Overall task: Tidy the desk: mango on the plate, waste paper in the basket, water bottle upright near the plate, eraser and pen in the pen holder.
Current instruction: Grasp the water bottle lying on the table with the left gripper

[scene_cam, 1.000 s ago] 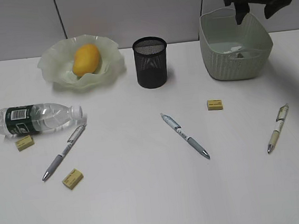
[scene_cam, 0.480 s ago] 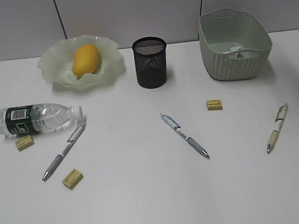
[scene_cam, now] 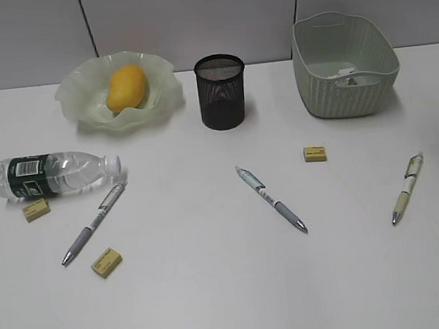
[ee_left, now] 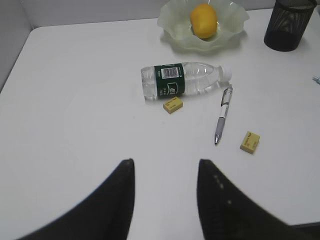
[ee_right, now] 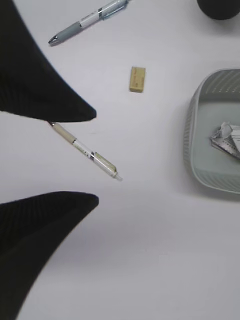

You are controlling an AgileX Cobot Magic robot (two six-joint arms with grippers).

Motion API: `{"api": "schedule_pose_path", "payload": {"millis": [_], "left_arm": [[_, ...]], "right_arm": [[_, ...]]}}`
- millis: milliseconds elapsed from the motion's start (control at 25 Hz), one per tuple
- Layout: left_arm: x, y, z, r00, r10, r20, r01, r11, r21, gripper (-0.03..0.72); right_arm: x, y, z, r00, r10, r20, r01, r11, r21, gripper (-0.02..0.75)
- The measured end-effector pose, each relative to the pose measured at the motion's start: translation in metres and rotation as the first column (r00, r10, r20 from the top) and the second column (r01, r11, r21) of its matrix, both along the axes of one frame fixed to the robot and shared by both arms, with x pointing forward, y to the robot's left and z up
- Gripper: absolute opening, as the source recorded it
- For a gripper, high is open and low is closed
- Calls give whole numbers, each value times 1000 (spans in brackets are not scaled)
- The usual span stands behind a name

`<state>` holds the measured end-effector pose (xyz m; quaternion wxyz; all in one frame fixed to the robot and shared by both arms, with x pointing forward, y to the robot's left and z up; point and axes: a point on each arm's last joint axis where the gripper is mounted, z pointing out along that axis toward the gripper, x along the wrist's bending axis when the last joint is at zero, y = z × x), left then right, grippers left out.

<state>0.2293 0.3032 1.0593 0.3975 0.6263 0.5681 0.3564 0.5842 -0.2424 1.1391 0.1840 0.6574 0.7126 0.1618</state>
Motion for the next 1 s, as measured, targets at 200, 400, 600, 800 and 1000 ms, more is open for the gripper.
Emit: {"api": "schedule_pose_path", "payload": {"millis": [200,400,600,800,1000], "left_arm": [[0,0,0,1000,0,0,0,1000,0,319],[0,0,0,1000,0,0,0,1000,1,319],[0,0,0,1000,0,0,0,1000,1,319],[0,0,0,1000,0,0,0,1000,1,319],[0,-1,0,1000,-6,-1,6,1000,-6,318]], "right_arm": [[-57,-10,8,999,7,48,-7,1000,13,372],[-114,-20,15,995,25,97,-27,999,20,372],[-174,-29,25,981,28,194,-41,997,62,371],[-229,-39,21,958,24,286,-49,996,81,371],[-268,-46,8,935,22,353,-61,993,97,371]]}}
